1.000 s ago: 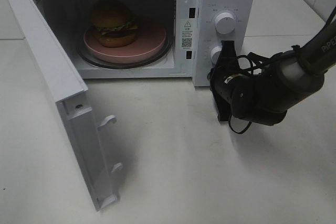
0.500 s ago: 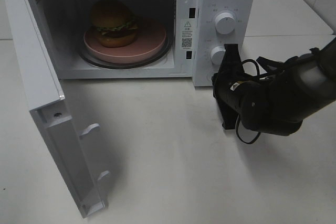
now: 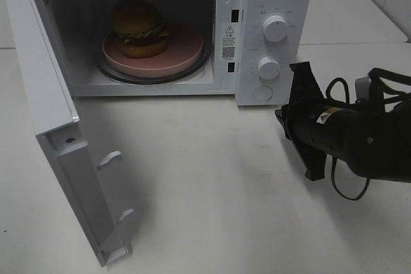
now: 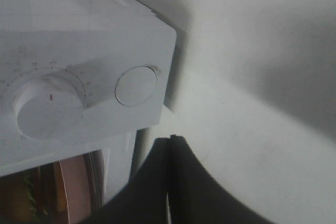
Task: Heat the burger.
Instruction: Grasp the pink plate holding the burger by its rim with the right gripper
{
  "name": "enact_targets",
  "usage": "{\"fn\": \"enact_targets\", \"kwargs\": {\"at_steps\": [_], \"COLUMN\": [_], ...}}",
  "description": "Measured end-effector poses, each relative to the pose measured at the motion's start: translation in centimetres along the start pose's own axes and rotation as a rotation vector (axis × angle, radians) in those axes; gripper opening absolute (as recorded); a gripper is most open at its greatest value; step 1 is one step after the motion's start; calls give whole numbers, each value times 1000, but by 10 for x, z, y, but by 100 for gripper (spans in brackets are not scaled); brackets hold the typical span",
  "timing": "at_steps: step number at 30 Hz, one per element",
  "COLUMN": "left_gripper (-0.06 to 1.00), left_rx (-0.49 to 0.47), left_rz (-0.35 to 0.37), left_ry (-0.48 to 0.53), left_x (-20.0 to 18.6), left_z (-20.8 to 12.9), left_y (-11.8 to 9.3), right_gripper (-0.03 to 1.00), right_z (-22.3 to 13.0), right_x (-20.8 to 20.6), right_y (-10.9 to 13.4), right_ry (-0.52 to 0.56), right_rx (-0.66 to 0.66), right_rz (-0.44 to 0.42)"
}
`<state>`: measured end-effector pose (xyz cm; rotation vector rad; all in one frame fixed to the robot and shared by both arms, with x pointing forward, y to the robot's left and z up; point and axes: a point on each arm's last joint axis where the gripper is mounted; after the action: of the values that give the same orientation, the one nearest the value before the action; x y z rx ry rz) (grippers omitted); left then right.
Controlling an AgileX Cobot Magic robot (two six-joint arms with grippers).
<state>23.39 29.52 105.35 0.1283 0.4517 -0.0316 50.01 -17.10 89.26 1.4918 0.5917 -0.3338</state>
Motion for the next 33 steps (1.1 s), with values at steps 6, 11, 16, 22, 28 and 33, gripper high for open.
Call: {"fn": "enact_targets", "kwargs": {"at_steps": [6,11,16,22,28,33], "left_gripper": [99,99,99,99,99,99], "left_rx": [0,0,0,0,0,0], "left_rz": [0,0,0,0,0,0], "left_ry": [0,0,0,0,0,0], "left_x": [0,0,0,0,0,0], "left_z": [0,0,0,0,0,0], "left_y": [0,0,0,0,0,0], "right_gripper": [0,0,0,0,0,1], "right_z": [-4,-6,-10,-20,-30,-31], "right_x": [-24,-35,-45,-54,-61,-64], "right_y": [13,13,5,16,32,42], "right_ry": [81,141,243,396,569,639], "right_rx": [-190,-319,-514,-802,-1116,-1344], "right_rz": [-54,-112,-220,-254,-299,-314]}}
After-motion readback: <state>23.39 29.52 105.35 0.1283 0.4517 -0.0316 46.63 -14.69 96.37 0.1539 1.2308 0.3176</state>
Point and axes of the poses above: a point on each arm's last joint axis where the gripper is mounted, x pointing out along that axis toward the gripper, y along the wrist's bending axis when the last joint is at zero, z = x × y, and after that the axes turned 7 degrees about x, right-handed
